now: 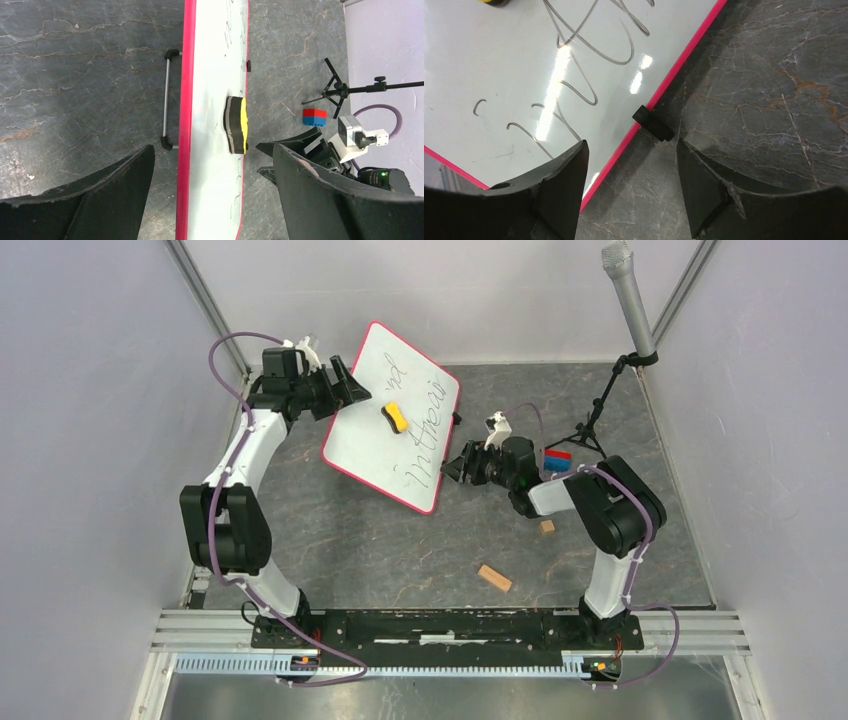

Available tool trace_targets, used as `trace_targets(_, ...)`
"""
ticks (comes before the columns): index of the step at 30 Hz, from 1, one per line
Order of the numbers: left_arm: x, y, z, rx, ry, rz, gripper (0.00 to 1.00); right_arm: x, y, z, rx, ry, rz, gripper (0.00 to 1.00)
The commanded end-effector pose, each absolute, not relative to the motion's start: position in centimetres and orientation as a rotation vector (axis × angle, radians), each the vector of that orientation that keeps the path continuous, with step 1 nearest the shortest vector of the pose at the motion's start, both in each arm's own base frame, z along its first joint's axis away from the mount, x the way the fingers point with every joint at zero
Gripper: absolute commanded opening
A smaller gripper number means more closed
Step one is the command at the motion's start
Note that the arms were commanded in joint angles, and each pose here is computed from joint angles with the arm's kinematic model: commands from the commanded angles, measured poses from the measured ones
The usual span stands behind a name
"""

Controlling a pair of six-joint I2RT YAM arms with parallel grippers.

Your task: Erase the whiteboard

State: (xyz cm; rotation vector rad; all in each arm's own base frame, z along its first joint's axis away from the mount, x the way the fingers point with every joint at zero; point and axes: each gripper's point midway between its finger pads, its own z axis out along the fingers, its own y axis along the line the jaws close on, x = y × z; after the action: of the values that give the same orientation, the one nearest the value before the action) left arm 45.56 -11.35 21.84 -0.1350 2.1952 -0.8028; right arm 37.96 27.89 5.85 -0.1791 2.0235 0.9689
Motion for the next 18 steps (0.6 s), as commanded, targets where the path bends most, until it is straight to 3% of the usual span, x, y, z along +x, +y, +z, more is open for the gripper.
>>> trace_targets(1, 45.1, -11.8, 23.9, -0.106, 2.136, -0.826, 0.93, 39.0, 28.5, 8.5, -0.124, 1.889, 1.108, 0.68)
trace_targets(8, 44.9, -12.0, 24.3, -0.097, 2.130, -0.842, 0.93, 39.5, 28.4, 5.7, 0.000, 1.981, 1.153, 0.63)
trace_targets(18, 44.5, -11.8, 25.2, -0.086, 2.107, -0.824, 1.00, 39.5, 28.9, 3.4, 0.163, 2.080, 1.219, 0.66)
